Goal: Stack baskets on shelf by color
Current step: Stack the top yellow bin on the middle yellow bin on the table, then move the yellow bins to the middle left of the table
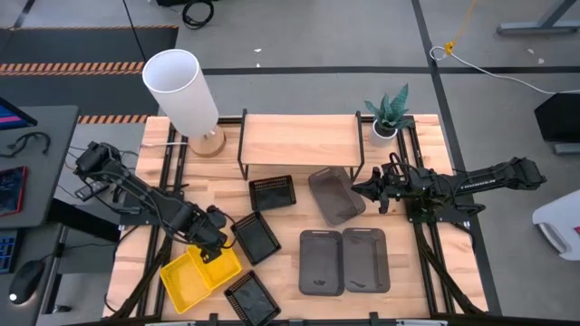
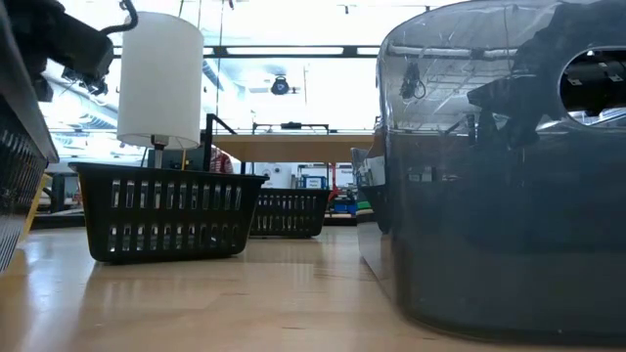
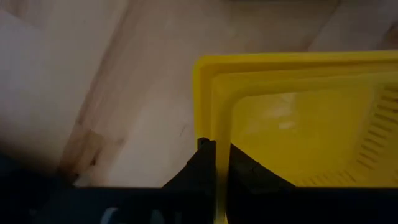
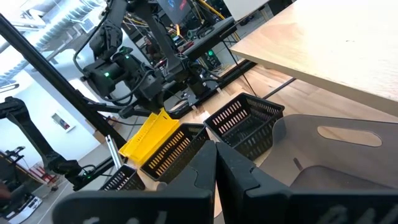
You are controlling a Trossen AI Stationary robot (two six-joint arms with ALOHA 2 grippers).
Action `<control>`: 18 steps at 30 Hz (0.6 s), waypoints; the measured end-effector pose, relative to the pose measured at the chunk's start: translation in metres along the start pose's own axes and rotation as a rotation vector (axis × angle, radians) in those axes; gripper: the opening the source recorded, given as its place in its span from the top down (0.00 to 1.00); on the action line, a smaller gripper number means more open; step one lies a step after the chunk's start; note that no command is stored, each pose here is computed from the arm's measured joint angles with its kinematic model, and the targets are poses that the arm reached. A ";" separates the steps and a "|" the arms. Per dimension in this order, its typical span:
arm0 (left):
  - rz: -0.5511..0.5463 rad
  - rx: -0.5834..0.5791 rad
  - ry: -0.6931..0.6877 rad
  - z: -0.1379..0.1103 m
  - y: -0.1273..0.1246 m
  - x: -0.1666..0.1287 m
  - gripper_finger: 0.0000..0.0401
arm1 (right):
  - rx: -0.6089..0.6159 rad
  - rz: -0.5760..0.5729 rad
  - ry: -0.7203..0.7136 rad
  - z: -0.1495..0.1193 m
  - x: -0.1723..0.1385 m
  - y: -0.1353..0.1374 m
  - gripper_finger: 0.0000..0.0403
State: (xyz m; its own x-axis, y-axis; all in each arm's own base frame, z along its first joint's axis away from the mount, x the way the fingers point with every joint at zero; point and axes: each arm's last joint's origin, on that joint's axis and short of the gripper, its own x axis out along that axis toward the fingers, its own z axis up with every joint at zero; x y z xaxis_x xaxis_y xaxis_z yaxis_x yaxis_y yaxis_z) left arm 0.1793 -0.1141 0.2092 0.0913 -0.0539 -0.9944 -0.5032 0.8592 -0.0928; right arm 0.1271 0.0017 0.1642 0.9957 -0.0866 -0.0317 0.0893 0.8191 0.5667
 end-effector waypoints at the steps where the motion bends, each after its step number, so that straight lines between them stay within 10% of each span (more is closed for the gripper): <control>1: 0.001 -0.010 0.001 0.000 0.000 0.001 0.93 | 0.000 0.000 0.000 0.000 0.000 0.000 0.97; 18: -0.173 -0.065 0.003 -0.008 0.011 -0.028 0.54 | 0.000 0.000 0.000 0.000 0.000 0.000 0.97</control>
State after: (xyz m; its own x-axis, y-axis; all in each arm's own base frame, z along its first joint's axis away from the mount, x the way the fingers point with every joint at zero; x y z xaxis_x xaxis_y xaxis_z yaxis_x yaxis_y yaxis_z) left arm 0.1641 -0.1070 0.2351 0.1792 -0.1997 -0.9633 -0.5348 0.8021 -0.2658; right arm 0.1271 0.0017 0.1643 0.9957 -0.0866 -0.0316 0.0892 0.8190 0.5668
